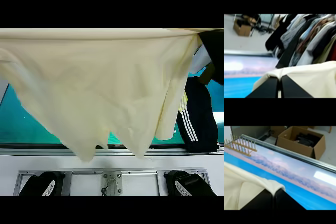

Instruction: Fold the clothes and pants, and hang the long-sleeved shirts on hangers.

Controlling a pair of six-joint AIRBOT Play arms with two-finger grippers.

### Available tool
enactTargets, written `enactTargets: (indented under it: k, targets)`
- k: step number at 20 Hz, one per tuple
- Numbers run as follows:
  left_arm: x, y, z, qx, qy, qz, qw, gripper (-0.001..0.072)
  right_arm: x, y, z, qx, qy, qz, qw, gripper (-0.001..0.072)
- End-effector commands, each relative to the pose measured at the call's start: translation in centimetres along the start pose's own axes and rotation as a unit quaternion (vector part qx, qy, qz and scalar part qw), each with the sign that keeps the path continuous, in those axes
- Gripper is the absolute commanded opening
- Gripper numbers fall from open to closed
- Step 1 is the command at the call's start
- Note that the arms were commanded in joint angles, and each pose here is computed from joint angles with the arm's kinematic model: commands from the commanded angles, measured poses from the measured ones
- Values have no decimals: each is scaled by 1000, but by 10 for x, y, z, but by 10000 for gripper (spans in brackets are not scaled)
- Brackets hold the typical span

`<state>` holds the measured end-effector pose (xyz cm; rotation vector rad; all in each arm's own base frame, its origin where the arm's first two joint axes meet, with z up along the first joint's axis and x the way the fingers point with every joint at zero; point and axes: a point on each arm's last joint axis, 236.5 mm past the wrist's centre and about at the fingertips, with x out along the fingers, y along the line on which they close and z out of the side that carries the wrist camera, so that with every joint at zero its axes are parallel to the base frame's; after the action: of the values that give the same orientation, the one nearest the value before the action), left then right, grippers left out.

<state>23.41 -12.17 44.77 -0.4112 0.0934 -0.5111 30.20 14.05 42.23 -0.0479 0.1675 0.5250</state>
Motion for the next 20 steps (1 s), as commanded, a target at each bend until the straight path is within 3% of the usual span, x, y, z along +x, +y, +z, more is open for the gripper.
enactTargets:
  k: [1, 7, 9, 10, 11, 12, 13, 14, 15, 20]
  targets:
    - [55, 40, -46, -19, 96, 37, 994, 7, 62, 1, -28, 54, 44, 39, 997, 6]
    - [173, 186, -159, -5, 247, 179, 952, 8, 230, -50, -177, 118, 186, 19, 975, 8]
    - [198, 229, -193, -24, 271, 204, 940, 8, 261, -58, -224, 134, 222, 14, 966, 47]
    - [205, 250, -211, -34, 285, 218, 933, 7, 267, -60, -239, 139, 236, 14, 962, 200]
    - [208, 268, -225, -46, 299, 232, 925, 33, 268, -61, -248, 141, 246, 14, 959, 438]
    - [208, 282, -239, -66, 313, 239, 917, 339, 267, -63, -248, 142, 248, 12, 958, 558]
    - [206, 293, -249, -92, 324, 245, 909, 635, 262, -67, -243, 142, 244, 9, 959, 554]
    - [200, 301, -259, -121, 340, 248, 899, 679, 255, -72, -236, 140, 243, 6, 960, 523]
    - [189, 310, -267, -140, 359, 257, 886, 679, 242, -77, -229, 138, 246, 2, 959, 492]
    - [102, 340, -326, -176, 466, 290, 817, 680, 147, -103, -272, 138, 358, -34, 923, 493]
